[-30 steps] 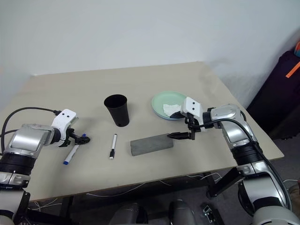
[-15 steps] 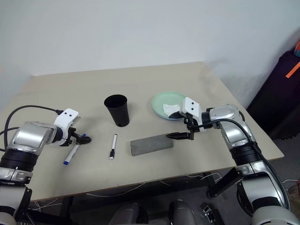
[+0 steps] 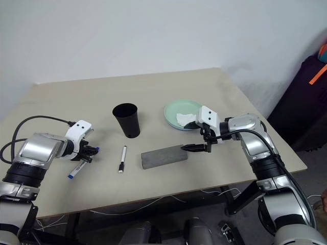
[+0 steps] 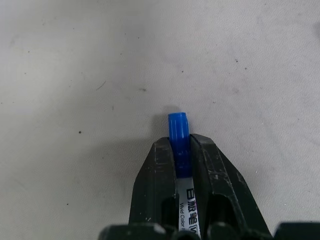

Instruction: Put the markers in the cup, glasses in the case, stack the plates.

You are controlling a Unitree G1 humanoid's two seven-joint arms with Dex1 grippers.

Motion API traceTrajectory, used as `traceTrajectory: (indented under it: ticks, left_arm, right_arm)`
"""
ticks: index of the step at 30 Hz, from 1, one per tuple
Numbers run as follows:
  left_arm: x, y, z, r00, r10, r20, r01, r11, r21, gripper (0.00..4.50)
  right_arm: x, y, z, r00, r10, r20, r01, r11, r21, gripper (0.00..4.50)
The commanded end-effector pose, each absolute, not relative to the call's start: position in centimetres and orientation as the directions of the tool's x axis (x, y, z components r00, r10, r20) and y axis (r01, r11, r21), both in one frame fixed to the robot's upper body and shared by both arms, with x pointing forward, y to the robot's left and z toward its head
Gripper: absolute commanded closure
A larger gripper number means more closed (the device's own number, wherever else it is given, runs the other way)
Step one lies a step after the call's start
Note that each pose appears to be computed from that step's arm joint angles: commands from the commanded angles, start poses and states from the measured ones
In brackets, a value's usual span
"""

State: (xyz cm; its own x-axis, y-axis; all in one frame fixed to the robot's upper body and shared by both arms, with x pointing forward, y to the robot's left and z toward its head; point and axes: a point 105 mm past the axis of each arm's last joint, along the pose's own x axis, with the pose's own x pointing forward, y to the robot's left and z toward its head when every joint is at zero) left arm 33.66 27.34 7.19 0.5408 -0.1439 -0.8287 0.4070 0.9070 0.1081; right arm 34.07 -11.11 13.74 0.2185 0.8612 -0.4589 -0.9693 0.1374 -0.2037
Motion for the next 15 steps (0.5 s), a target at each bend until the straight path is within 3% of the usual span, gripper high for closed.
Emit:
traceTrajectory:
  ticks: [1, 7, 11, 15]
  left_arm:
    - [33.8, 27.2, 7.1, 0.547, -0.134, -0.827, 0.417, 0.9, 0.13, 4.49]
    - [36.9, 26.7, 10.8, 0.714, -0.18, -0.676, 0.377, 0.913, 0.155, 4.49]
    - [39.7, 25.4, 16.3, 0.851, -0.274, -0.448, 0.37, 0.918, 0.143, 4.49]
    - [41.1, 25.3, 19.1, 0.908, -0.275, -0.315, 0.332, 0.933, 0.143, 4.49]
  right_arm:
    - [34.2, -10.7, 15.2, 0.229, 0.87, -0.436, -0.959, 0.124, -0.256, 0.0]
    - [34.2, -10.7, 15.1, 0.228, 0.87, -0.437, -0.959, 0.123, -0.255, 0.0]
    - [34.2, -10.7, 15.2, 0.226, 0.87, -0.439, -0.959, 0.12, -0.257, 0.0]
    - [34.2, -10.7, 15.3, 0.225, 0.869, -0.44, -0.959, 0.118, -0.258, 0.0]
